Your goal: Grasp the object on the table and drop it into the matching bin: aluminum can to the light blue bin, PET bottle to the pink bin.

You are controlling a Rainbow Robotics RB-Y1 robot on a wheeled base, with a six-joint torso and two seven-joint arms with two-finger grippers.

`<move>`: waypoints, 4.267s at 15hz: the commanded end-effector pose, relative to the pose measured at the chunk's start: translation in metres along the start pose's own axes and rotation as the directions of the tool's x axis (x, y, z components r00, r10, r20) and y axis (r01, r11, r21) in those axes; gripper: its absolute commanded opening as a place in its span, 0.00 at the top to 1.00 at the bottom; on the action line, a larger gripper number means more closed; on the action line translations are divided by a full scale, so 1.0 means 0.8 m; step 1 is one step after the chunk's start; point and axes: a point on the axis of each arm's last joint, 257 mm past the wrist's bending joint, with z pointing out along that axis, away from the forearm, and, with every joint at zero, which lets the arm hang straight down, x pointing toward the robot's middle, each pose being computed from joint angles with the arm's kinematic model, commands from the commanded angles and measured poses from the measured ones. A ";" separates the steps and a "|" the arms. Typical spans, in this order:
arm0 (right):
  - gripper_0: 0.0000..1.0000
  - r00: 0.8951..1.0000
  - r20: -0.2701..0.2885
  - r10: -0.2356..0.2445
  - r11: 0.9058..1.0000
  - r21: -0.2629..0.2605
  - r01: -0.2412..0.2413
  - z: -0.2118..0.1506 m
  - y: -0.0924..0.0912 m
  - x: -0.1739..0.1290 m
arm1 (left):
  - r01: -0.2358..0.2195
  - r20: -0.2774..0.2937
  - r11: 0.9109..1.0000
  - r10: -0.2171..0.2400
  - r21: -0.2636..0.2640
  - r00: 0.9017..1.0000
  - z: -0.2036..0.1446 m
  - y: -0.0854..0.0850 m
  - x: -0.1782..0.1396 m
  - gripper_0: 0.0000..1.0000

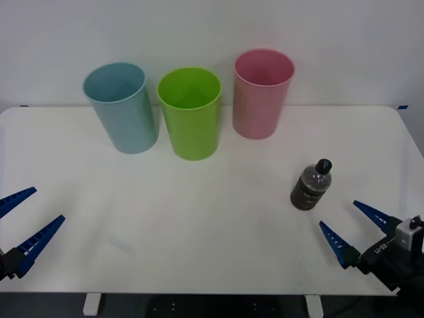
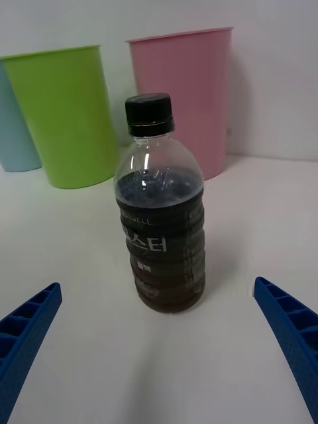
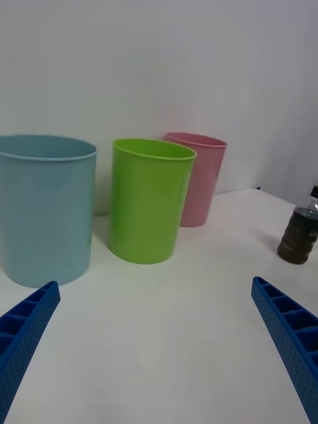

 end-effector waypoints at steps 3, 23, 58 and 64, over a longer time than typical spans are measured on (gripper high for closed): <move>0.00 1.000 0.004 -0.010 1.000 0.014 0.010 0.029 0.003 -0.003 | 0.000 0.000 1.000 0.000 0.000 1.000 0.000 0.000 0.000 0.00; 0.00 1.000 0.017 -0.011 1.000 0.017 0.011 0.150 -0.006 0.004 | 0.000 0.000 1.000 0.000 0.000 1.000 0.000 0.000 0.000 0.00; 1.00 0.975 0.180 0.130 0.987 -0.118 -0.110 0.154 0.014 -0.191 | 0.000 0.000 1.000 0.000 0.000 1.000 0.000 0.000 0.000 0.00; 1.00 0.970 0.202 0.133 0.975 -0.202 -0.091 0.181 0.026 -0.276 | 0.000 0.000 1.000 0.000 0.000 1.000 0.000 0.000 0.000 0.00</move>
